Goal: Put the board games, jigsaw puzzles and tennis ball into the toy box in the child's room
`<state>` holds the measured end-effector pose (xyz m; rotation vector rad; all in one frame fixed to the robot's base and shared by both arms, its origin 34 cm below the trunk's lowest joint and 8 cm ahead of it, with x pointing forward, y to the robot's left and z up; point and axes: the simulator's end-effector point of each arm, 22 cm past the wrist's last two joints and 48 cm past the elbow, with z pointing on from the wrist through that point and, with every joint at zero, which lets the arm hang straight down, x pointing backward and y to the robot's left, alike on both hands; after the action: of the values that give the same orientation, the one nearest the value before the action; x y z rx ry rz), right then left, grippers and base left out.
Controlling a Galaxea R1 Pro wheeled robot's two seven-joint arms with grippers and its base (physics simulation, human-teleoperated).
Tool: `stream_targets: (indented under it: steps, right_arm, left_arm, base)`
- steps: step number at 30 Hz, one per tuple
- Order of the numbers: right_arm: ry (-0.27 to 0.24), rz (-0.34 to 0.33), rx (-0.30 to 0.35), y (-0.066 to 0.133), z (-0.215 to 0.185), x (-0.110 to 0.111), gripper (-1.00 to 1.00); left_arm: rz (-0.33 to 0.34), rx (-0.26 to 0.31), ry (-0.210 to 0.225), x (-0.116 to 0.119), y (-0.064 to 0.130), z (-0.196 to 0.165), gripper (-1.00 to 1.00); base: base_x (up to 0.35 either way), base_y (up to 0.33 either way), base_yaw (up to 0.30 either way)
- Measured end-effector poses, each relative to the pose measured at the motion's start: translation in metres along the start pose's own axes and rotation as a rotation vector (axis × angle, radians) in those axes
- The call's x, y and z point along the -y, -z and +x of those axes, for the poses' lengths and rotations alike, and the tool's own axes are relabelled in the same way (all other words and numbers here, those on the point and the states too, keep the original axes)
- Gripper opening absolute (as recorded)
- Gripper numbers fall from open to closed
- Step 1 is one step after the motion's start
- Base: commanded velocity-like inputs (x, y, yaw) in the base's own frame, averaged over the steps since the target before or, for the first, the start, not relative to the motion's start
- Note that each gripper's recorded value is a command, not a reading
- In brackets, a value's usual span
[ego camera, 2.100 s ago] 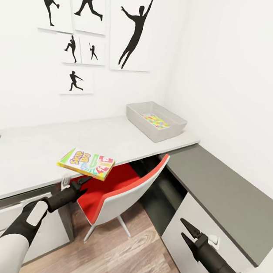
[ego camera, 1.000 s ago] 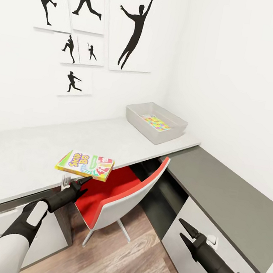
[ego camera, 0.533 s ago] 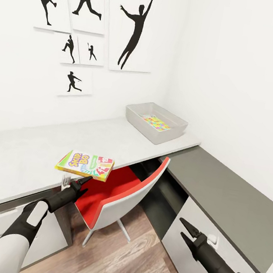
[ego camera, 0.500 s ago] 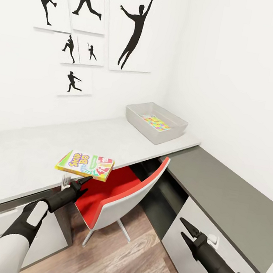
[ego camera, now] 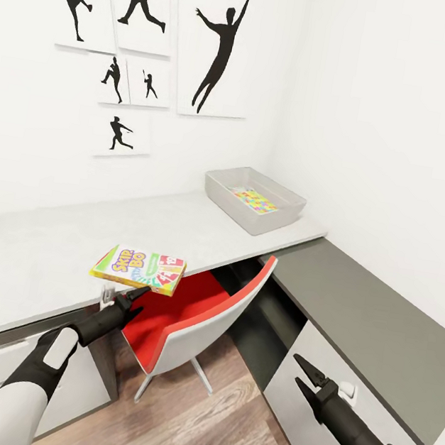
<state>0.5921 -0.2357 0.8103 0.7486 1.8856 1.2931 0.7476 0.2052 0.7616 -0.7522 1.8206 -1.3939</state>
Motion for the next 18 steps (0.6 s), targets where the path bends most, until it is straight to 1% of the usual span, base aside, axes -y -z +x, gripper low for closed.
stream_targets:
  steps: [5, 7, 14, 18]
  right_arm:
    - [0.000, 0.000, 0.000, 0.000, 0.000, 0.000, 1.00]
    - [0.000, 0.000, -0.001, 0.000, 0.000, 0.000, 1.00]
    - [0.000, 0.000, -0.001, 0.000, 0.001, 0.000, 1.00]
    - [0.000, -0.001, -0.001, 0.000, 0.001, 0.000, 1.00]
  left_arm:
    - [0.057, -0.002, -0.002, 0.013, 0.000, 0.001, 1.00]
    - [0.068, -0.003, -0.002, 0.015, 0.000, 0.001, 1.00]
    - [0.081, -0.004, -0.002, 0.018, 0.001, 0.001, 1.00]
    - [0.081, -0.005, -0.003, 0.018, 0.001, 0.001, 1.00]
  base:
    - [0.000, 0.000, 0.000]
    - [0.000, 0.000, 0.000]
    - [0.001, 0.000, 0.000]
    - [0.063, 0.000, 0.000]
